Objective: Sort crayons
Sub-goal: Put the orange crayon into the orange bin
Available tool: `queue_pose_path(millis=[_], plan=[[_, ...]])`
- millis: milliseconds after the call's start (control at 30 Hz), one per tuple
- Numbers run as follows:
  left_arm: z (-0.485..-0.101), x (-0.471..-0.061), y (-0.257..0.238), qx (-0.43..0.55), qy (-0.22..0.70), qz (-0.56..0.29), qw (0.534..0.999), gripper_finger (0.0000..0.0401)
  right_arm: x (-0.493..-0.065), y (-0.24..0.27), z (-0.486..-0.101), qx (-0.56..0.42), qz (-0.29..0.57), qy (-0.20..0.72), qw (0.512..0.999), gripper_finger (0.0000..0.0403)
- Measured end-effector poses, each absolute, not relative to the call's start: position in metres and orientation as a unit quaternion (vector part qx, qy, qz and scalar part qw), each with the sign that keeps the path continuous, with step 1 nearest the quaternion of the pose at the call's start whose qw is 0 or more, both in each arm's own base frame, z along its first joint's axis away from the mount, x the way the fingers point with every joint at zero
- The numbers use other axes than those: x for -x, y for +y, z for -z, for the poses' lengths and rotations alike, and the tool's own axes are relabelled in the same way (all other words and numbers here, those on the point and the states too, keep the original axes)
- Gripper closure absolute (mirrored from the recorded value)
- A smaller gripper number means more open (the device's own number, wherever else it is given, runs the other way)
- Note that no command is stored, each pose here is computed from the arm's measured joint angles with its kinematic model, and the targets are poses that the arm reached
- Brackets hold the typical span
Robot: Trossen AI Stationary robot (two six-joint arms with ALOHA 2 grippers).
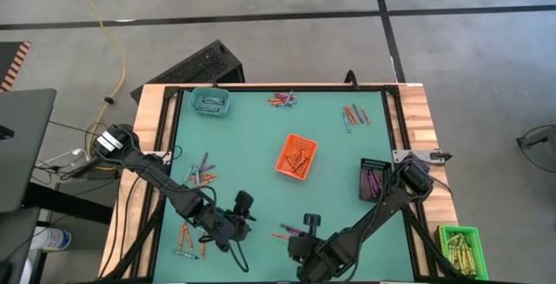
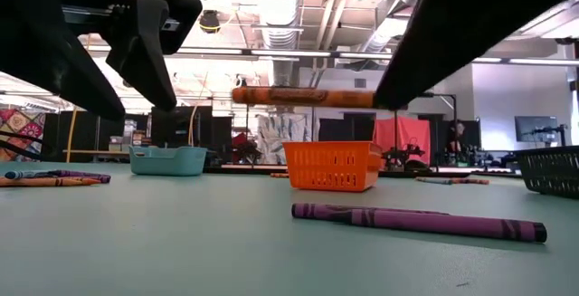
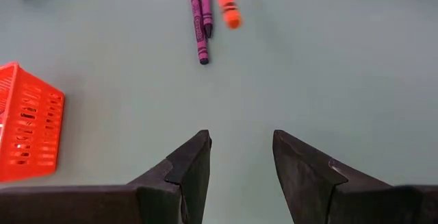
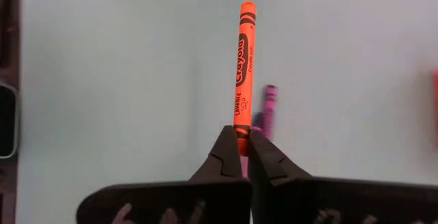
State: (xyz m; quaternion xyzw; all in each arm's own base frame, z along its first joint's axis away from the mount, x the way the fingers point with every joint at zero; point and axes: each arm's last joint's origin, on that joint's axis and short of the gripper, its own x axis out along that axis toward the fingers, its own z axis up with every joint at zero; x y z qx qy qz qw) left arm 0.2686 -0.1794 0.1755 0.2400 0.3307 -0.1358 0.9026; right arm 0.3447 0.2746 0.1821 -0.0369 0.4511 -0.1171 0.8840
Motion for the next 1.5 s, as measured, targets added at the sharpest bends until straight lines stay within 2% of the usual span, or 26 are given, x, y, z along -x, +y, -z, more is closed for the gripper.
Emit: queue_pose_path(millis=[267,667,967,1300,1500], plan=[[-0.176,-0.268,-0.183,-0.211,0.328,0.152,0.908,0.0253,-0.342,0.253,-0.196,0.098,0.170,0.502,0.842,0.0402],[-0.183,-0.267,-0.197,-0.194,0.281,0.170,0.924,0.0253,-0.349,0.195,-0.217,0.245,0.204,0.597,0.736,0.0402],[-0.180,-0.262,-0.207,-0.173,0.276,0.155,0.933,0.0253,-0.365,0.149,-0.233,0.357,0.156,0.650,0.652,0.0402],[-0.121,-0.268,-0.238,-0.145,0.275,0.148,0.939,0.0253,-0.379,0.107,-0.234,0.441,0.079,0.690,0.569,0.0402],[-0.112,-0.267,-0.250,-0.115,0.240,0.130,0.955,0.0253,-0.384,0.087,-0.234,0.473,0.026,0.708,0.524,0.0402]])
